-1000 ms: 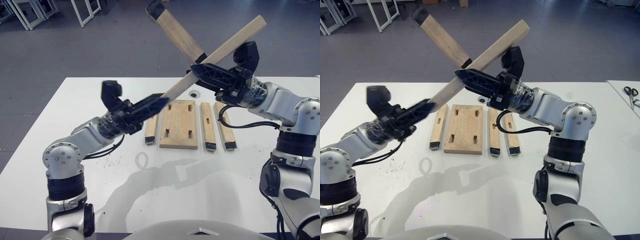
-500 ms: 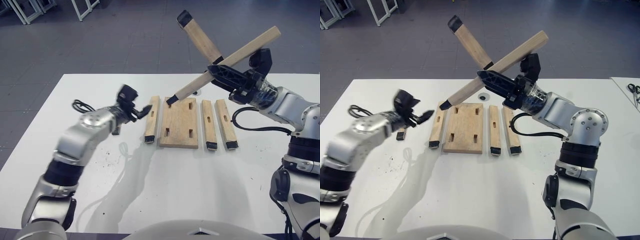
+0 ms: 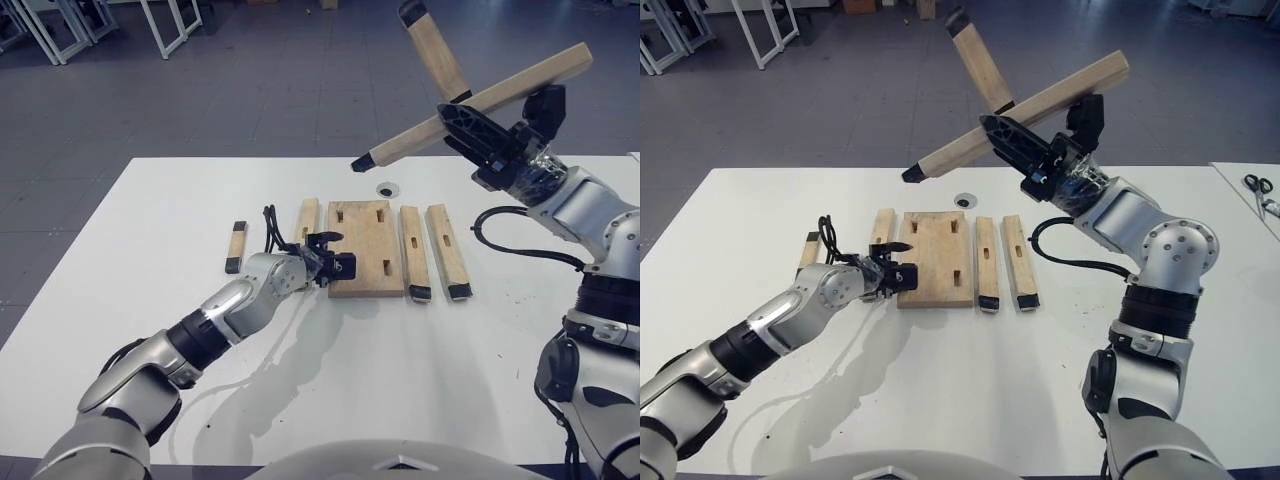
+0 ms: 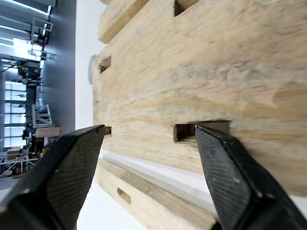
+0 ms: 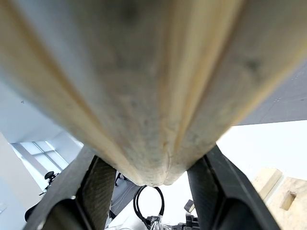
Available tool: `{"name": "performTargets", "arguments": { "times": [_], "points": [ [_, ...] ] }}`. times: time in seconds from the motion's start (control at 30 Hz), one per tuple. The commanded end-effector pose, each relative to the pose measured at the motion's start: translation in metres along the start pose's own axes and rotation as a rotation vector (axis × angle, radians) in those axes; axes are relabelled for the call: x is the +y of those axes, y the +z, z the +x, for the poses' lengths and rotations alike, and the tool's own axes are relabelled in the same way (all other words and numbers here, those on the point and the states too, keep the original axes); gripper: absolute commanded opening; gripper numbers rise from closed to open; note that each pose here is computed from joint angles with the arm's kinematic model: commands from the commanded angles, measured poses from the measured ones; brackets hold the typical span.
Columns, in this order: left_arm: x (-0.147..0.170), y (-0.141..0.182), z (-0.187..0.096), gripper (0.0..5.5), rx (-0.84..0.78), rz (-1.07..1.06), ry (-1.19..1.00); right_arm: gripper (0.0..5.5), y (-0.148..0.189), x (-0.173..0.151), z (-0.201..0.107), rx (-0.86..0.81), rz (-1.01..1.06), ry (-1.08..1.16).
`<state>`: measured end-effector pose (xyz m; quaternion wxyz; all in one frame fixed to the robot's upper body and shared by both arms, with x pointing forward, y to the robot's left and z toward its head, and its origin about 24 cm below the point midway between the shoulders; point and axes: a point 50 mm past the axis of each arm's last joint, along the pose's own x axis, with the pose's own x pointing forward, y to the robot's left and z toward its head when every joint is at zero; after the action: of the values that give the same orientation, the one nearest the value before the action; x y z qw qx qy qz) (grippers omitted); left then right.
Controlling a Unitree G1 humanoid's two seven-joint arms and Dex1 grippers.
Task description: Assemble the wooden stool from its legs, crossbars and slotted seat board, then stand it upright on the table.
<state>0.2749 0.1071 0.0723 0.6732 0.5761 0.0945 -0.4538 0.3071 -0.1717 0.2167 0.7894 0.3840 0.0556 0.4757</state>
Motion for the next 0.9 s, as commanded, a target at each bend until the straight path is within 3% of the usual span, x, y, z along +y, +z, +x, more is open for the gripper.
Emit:
{"name": "performTargets", "arguments": {
  "times": [0.03,0.13,0.23,0.33,0.47,0.67,0.9],
  "points": [
    [-0.066,-0.012,-0.042,3.46,0.004,-0.070,-0.467,2.03,-0.005,-0.013,0.000,0.074,-0.113,-0.126],
    [-0.070,-0.026,-0.074,3.46,0.008,-0.011,-0.585,2.03,-0.016,-0.031,-0.001,0.167,-0.163,-0.191],
    [-0.066,-0.053,-0.089,3.46,0.077,0.056,-0.619,2.03,-0.034,-0.046,-0.008,0.297,-0.239,-0.206],
    [-0.053,-0.067,-0.088,3.46,0.128,0.048,-0.537,2.03,-0.050,-0.052,-0.019,0.395,-0.294,-0.222],
    [-0.057,-0.055,-0.079,3.46,0.085,-0.032,-0.470,2.03,-0.082,-0.040,-0.033,0.488,-0.258,-0.186],
    [-0.068,-0.049,-0.082,3.46,0.095,-0.099,-0.439,2.03,-0.099,-0.013,-0.037,0.428,-0.195,-0.152],
    [-0.065,-0.053,-0.084,3.46,0.121,-0.085,-0.422,2.03,-0.131,-0.038,-0.060,0.546,-0.172,-0.282]
  ]
}}
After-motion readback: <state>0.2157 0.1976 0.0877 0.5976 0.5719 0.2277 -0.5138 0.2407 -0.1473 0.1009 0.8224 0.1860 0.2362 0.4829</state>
